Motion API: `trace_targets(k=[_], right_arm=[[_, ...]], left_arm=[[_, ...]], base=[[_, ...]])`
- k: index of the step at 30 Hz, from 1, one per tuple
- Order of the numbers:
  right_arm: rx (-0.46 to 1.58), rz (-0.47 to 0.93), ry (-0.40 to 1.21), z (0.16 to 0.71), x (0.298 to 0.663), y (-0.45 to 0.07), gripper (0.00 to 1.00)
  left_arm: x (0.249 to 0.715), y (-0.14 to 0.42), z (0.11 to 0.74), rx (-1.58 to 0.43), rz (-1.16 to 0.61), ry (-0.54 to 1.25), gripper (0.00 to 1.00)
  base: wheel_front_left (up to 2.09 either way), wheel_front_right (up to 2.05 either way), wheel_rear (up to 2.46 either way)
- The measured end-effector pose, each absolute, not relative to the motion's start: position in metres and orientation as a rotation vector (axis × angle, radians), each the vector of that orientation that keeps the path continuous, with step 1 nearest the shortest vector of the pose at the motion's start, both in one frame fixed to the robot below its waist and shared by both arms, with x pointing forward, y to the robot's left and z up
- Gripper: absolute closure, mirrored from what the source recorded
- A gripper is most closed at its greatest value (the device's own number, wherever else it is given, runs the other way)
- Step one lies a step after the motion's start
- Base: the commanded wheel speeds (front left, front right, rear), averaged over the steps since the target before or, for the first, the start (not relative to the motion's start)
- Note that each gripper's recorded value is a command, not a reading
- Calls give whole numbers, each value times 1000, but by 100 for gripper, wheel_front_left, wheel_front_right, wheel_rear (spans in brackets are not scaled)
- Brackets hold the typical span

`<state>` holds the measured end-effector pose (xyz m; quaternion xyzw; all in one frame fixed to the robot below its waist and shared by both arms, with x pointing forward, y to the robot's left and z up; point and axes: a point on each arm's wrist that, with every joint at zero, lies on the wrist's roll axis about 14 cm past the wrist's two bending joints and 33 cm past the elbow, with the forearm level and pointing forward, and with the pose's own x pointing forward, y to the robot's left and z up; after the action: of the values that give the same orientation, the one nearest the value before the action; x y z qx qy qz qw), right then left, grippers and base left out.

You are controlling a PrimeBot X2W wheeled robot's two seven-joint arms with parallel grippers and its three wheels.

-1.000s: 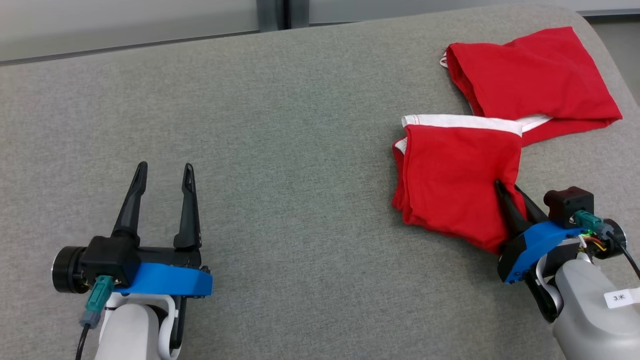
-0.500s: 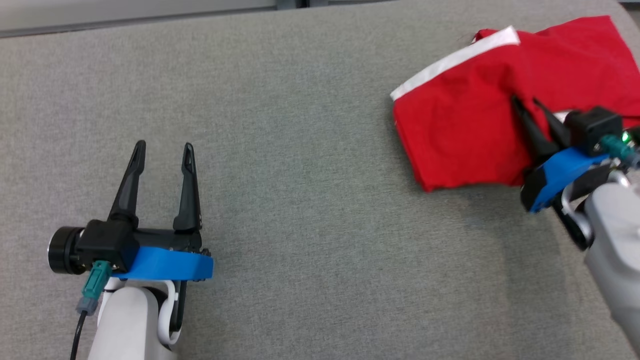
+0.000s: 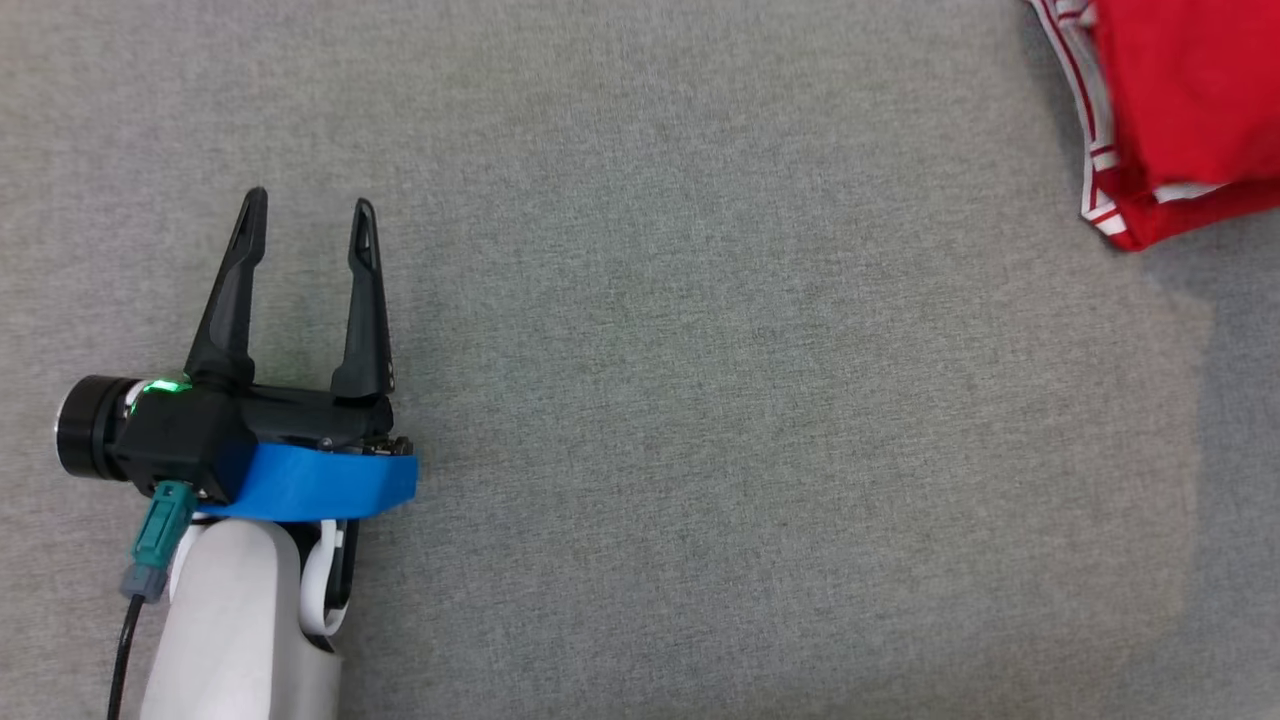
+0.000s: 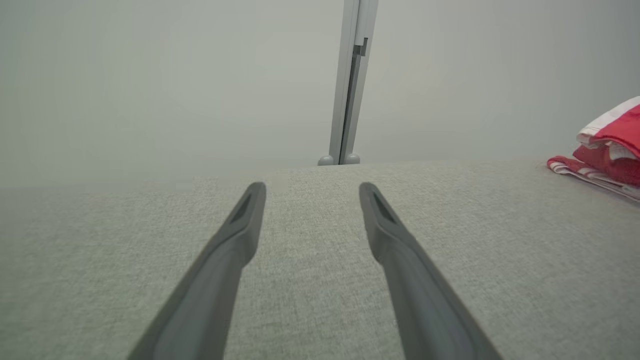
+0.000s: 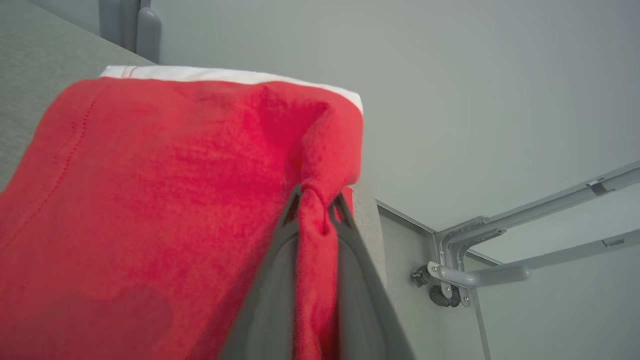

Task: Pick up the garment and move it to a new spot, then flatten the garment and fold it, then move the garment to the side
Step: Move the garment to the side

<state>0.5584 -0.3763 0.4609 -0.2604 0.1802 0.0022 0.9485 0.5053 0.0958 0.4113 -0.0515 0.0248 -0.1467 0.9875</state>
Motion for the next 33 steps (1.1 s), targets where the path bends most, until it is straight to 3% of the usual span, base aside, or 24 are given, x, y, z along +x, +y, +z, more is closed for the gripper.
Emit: trace_targets(k=[13, 14, 15, 16, 24, 33], right_arm=[[-582, -107, 502, 455, 564, -424, 98], [-582, -106, 508, 453, 566, -423, 61], [-583, -104, 512, 450, 567, -422, 38], [-585, -101, 513, 448, 569, -420, 0], [-573, -127, 478, 458, 566, -421, 0], [-510, -51, 234, 509, 574, -371, 0]], left_arm=[[516, 84, 407, -105, -339, 28, 0], [516, 84, 406, -105, -340, 28, 0], [516, 84, 406, -105, -340, 28, 0], [516, 83, 406, -105, -341, 28, 0], [514, 89, 418, -105, -325, 12, 0], [492, 109, 449, -101, -266, -18, 0]], base=[[0, 0, 0], [0, 0, 0], [0, 0, 0], [0, 0, 0], [0, 0, 0], [0, 0, 0]])
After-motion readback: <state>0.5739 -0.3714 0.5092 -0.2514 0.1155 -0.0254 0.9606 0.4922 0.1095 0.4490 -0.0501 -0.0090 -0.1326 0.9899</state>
